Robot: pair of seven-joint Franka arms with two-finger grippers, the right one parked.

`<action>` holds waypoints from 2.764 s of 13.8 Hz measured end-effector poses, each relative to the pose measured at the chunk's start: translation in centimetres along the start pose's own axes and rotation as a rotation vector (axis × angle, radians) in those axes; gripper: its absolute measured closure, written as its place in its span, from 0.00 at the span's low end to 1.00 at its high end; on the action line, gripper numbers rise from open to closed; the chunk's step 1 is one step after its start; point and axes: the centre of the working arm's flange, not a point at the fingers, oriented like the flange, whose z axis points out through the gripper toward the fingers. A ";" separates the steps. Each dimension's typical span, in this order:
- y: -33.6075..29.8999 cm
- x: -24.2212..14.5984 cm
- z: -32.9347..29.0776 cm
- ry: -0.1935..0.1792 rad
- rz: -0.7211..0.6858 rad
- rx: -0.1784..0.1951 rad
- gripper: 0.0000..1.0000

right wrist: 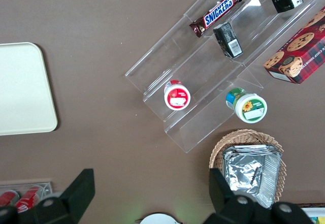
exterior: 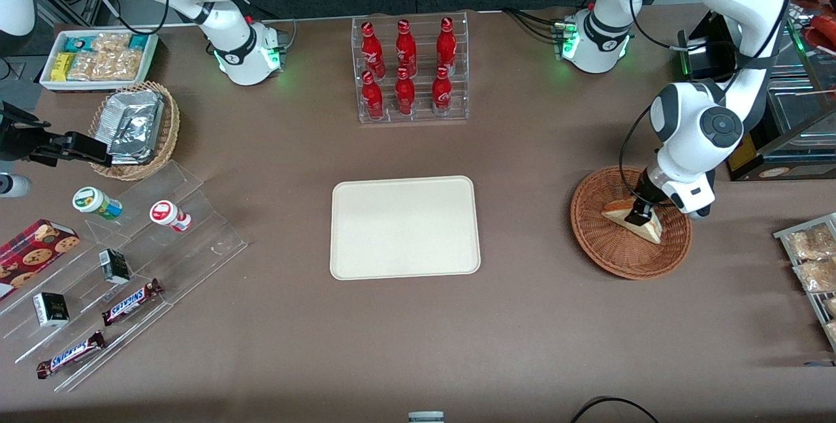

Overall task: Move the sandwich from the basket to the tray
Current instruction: 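Lower the open left gripper and close it on the sandwich, then lift the sandwich and carry it with the left gripper over the tray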

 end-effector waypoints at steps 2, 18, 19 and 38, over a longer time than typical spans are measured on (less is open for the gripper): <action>0.7 0.2 -0.7 -0.008 0.004 0.024 0.59; 18.0 -33.8 -10.9 -0.029 0.641 0.119 0.85; 18.7 -36.4 -9.1 -0.035 0.675 0.092 0.85; 16.9 -47.6 2.0 0.010 1.079 0.000 0.85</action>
